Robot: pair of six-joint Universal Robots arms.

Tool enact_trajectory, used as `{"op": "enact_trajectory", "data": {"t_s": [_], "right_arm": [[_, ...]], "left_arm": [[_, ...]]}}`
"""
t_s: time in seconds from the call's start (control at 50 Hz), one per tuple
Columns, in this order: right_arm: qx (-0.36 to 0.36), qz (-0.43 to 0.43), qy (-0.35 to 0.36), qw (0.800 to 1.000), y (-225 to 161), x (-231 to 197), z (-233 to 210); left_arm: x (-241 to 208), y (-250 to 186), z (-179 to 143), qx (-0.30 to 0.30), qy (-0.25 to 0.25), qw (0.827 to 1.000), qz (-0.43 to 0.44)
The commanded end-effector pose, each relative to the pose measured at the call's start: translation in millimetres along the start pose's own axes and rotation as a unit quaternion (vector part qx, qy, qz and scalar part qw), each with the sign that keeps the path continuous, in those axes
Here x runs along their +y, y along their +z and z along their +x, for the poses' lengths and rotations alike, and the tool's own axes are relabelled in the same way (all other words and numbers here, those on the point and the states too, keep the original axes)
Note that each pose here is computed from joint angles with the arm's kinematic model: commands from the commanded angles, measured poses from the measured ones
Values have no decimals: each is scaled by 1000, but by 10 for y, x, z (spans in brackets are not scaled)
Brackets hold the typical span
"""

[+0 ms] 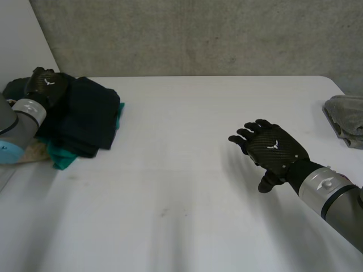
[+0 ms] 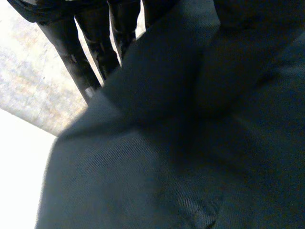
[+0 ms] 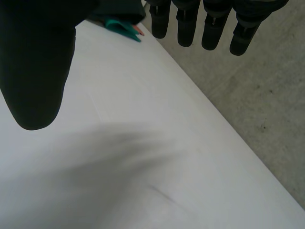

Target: Fold the laundry.

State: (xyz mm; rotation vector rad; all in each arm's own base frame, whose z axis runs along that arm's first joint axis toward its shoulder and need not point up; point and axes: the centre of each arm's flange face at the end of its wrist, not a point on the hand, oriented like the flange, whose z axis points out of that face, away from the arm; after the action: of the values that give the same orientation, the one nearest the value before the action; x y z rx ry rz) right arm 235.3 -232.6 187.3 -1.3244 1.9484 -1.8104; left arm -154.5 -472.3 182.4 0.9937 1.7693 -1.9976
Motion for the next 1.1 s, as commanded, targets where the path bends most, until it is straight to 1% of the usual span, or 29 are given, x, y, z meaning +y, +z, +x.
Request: {"op": "enact_trajectory", "data": {"t_s": [0.02,0.04,0.06,0.12,0.14,0.18,0.2,0.26,0.28,0.34,0.36,0.42,0.44,0.48,0.5,0.56,0.58,0.64,0.68,0.76,0.86,0.94,1.02,1.04,1.1], "right_arm": [[18,-9,3,1000,4,37,67],[22,-9,3,1000,3,32,83],[31,-11,2,999,0,26,108],[50,-10,0,999,-12,-14,163],[67,-8,-4,998,-20,-49,217],[82,-5,-7,997,-28,-80,267],[99,-3,-8,995,-32,-98,331],[125,-3,-5,992,-35,-99,432],[136,-5,-3,991,-40,-90,476],[142,-7,-1,990,-39,-75,501],[143,-8,0,990,-37,-70,501],[142,-10,1,990,-41,-62,494],[142,-11,1,990,-38,-58,494],[142,-10,2,990,-38,-58,494],[142,-11,3,990,-37,-52,498],[147,-12,10,989,-38,-39,533],[153,-14,20,988,-42,-21,575],[162,-13,32,986,-46,-9,637],[170,-12,41,985,-47,-21,689],[172,-5,48,984,-46,-82,726],[151,-25,59,987,-157,-191,671],[123,-48,76,988,-231,-244,600],[122,-51,74,988,-291,-332,588],[121,-49,73,989,-297,-343,583],[123,-49,70,989,-296,-346,588]], "left_arm": [[-443,-55,202,23,-46,998,45],[-540,-79,211,25,-54,997,53],[-771,-152,201,28,-73,994,73],[-1120,-314,186,36,-116,987,103],[-1364,-445,221,48,-151,979,125],[-1649,-612,315,69,-191,967,152],[-1870,-767,430,93,-225,955,172],[-2149,-1023,622,133,-271,933,193],[-2256,-1173,772,161,-297,920,197],[-2308,-1337,1071,203,-322,905,189],[-2300,-1424,1331,232,-327,899,177],[-2249,-1562,1807,285,-324,889,154],[-2216,-1642,2060,311,-318,884,143],[-2205,-1696,2233,326,-307,883,140],[-2196,-1694,2275,324,-294,888,139],[-2204,-1695,2223,311,-278,899,136],[-2216,-1704,2168,303,-271,904,132],[-2187,-1713,2031,291,-264,912,119],[-2120,-1679,1802,269,-263,920,106],[-1983,-1694,1540,244,-266,929,81],[-1803,-1918,1586,258,-263,929,43],[-1630,-2096,1711,278,-262,924,11],[-1594,-2259,1895,305,-256,917,-1],[-1564,-2313,1983,318,-252,914,-9],[-1477,-2351,2140,334,-248,909,-25]]}}
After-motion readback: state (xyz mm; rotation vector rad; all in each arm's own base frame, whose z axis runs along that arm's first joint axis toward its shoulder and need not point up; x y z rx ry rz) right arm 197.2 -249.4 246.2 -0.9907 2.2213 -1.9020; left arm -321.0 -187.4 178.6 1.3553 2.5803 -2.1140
